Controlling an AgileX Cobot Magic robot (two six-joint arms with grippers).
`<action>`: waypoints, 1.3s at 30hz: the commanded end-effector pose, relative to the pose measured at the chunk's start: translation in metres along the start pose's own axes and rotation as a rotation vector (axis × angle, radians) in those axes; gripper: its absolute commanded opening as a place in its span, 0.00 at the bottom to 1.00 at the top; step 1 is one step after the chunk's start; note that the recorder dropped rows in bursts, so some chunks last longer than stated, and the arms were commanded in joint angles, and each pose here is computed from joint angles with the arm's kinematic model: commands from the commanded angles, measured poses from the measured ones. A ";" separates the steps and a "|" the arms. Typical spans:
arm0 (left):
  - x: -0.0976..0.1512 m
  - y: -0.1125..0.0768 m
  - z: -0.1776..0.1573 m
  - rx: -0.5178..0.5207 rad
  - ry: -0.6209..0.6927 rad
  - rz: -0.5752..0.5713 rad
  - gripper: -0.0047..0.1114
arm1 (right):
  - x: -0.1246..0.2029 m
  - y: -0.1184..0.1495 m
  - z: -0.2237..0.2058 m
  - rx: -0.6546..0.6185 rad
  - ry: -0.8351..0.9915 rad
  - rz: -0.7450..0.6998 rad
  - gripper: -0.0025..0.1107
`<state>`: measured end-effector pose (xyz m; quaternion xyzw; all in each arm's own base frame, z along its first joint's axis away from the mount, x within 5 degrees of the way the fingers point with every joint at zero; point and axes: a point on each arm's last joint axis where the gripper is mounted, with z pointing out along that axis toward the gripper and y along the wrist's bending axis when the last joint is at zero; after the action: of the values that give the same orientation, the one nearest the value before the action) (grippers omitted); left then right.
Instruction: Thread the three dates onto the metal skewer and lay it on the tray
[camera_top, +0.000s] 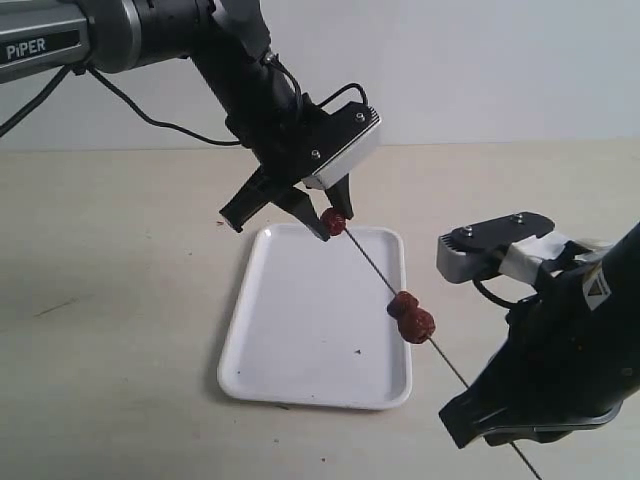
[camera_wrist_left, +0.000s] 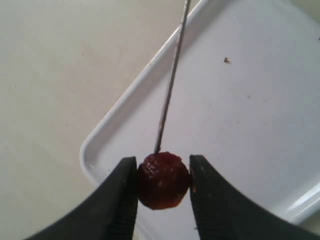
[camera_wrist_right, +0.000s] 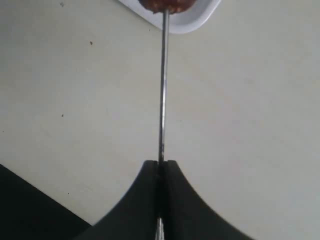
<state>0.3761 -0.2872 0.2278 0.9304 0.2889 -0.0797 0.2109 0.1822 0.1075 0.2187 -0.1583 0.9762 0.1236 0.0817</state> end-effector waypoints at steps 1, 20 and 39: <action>-0.006 0.001 -0.002 -0.003 -0.015 0.001 0.34 | -0.004 0.001 -0.001 -0.008 -0.034 -0.009 0.02; -0.010 0.002 -0.001 -0.008 -0.031 -0.012 0.34 | -0.003 0.002 -0.001 -0.016 -0.025 -0.002 0.02; -0.008 0.001 -0.001 0.002 -0.011 -0.015 0.34 | 0.005 -0.001 -0.021 0.038 -0.081 0.000 0.02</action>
<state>0.3738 -0.2905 0.2280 0.9289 0.2925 -0.0825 0.2115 0.1770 0.1010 0.2293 -0.1559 0.9761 0.1099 0.1039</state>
